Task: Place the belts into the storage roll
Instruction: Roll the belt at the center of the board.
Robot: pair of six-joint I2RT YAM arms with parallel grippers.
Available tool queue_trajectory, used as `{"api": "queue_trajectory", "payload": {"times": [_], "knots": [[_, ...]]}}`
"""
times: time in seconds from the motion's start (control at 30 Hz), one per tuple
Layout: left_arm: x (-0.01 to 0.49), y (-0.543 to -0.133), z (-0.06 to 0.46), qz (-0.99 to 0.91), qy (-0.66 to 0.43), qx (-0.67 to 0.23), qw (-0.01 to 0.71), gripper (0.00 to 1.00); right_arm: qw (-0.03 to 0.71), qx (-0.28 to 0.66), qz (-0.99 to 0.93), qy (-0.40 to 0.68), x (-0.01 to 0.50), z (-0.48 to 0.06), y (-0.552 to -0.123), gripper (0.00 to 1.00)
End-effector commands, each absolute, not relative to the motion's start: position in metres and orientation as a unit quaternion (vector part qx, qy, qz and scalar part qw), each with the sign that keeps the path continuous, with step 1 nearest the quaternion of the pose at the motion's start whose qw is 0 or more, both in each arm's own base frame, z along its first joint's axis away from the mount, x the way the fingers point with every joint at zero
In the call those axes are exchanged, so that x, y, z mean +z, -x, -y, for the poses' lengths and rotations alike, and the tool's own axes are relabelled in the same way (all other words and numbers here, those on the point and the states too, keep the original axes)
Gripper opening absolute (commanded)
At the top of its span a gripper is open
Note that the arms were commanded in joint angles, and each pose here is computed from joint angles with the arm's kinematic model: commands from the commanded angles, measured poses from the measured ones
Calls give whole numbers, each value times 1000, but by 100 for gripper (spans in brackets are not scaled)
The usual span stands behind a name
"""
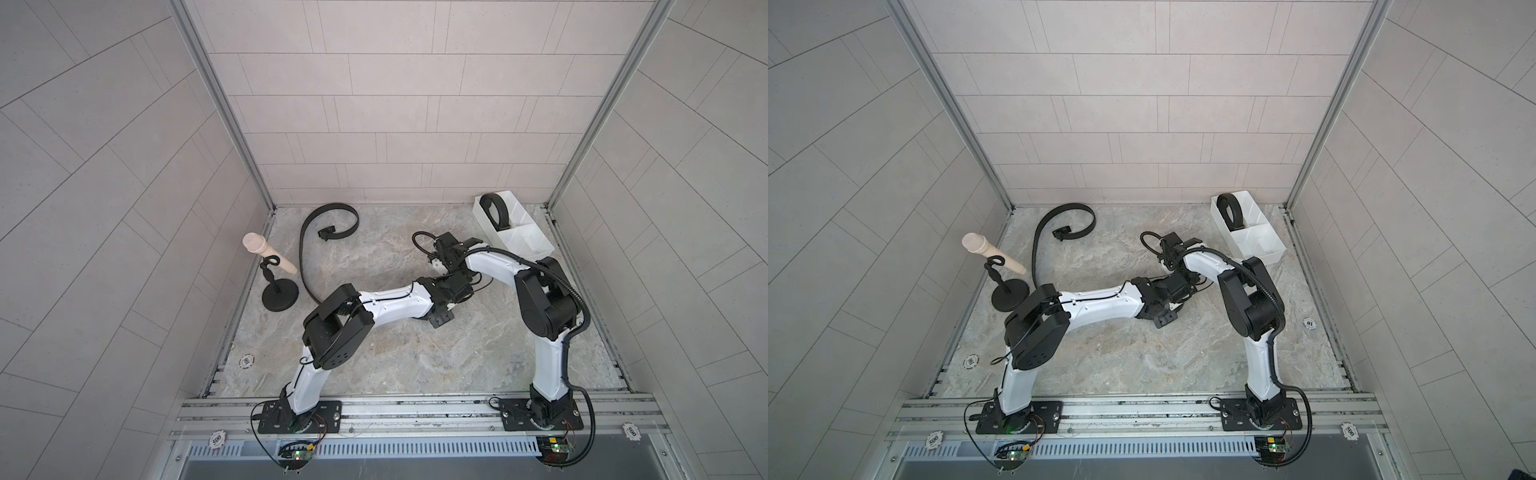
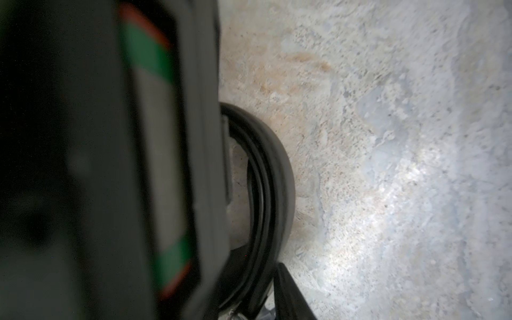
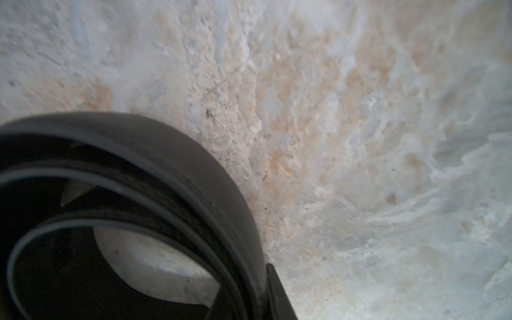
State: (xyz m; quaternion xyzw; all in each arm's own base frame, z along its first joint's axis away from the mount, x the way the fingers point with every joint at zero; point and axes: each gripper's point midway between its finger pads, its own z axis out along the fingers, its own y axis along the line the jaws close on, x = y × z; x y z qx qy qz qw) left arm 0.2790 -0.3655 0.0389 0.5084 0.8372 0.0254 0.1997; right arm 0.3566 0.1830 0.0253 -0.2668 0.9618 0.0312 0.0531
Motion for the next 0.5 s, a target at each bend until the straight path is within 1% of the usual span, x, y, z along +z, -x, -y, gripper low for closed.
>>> {"api": "queue_trajectory", "payload": {"times": [0.0,0.1,0.2,0.23,0.27,0.33,0.4,0.47], "knots": [[-30,-227,350,-853,-516,-38,65,0,-12,24,-958,285,3,-178,-332,0],[-23,-227,352,-852,-517,-46,75,0,-12,20,-959,283,5,-177,-334,0],[-8,-227,356,-850,-514,-63,100,0,-9,20,-962,272,9,-176,-337,0],[-3,-228,358,-848,-513,-70,111,0,-7,21,-964,266,12,-176,-338,3],[1,-228,359,-847,-512,-75,119,0,-6,23,-965,259,14,-176,-339,12],[7,-228,361,-844,-511,-87,135,0,1,34,-969,243,22,-177,-343,25],[11,-228,361,-842,-511,-94,146,0,9,50,-973,226,31,-179,-347,41],[13,-227,362,-839,-512,-101,155,0,17,66,-976,209,38,-180,-351,51]]}}
